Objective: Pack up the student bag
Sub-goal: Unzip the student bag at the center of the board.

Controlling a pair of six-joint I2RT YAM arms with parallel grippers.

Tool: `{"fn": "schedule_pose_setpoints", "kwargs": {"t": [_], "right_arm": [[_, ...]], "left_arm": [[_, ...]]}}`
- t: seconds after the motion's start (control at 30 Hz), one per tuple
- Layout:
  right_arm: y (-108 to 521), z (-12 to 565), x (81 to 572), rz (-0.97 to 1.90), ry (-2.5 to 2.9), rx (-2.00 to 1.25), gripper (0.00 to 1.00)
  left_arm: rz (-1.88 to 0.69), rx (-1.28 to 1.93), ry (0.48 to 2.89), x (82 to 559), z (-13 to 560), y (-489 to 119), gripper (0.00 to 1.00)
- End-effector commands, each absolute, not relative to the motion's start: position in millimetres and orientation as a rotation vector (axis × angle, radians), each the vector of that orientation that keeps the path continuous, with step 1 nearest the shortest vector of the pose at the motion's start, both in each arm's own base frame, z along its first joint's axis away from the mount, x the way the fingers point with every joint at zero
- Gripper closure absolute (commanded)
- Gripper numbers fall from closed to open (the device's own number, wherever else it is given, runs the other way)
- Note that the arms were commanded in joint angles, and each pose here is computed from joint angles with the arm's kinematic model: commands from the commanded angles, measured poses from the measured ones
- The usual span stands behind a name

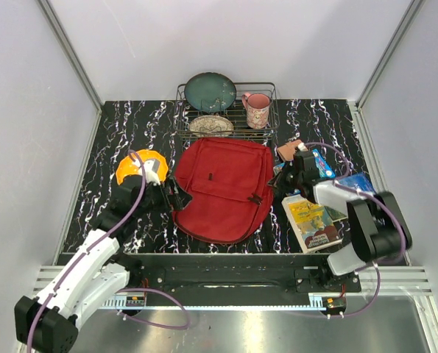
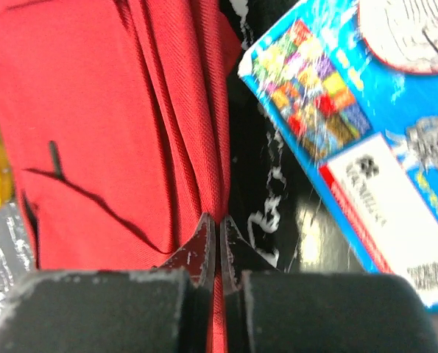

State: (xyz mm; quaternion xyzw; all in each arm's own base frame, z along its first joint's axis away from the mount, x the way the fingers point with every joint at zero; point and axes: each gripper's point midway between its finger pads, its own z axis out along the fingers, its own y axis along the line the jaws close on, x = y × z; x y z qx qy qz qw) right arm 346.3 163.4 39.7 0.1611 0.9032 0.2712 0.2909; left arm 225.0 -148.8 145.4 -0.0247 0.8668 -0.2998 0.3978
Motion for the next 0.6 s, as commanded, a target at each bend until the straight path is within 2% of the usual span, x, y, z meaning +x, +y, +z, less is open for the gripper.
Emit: {"fn": "schedule_pose_setpoints", "kwargs": {"t": [0.0,0.23,0.43,0.57], "right_arm": [[163.0,112.4,341.4,0.833,2.142,0.511,1.0],[151.6,143.4,319.9,0.837,2.04,0.529,1.0],[158.7,144.0,308.4,0.872,2.079,0.456,1.0],[158.8,148.1,298.5,0.888,2.077,0.427,1.0]], "left_arm": [[-0.792,0.085,2.111,231.2,178.4,-175.6,0.01],[-0.905,0.425,1.999,221.4,209.4,-265.1,0.01],[-0.919,0.796,1.969,212.5,194.8,-340.7,0.01],[-0.977,0.902,1.915,215.5,186.7,-370.1,0.01]]}}
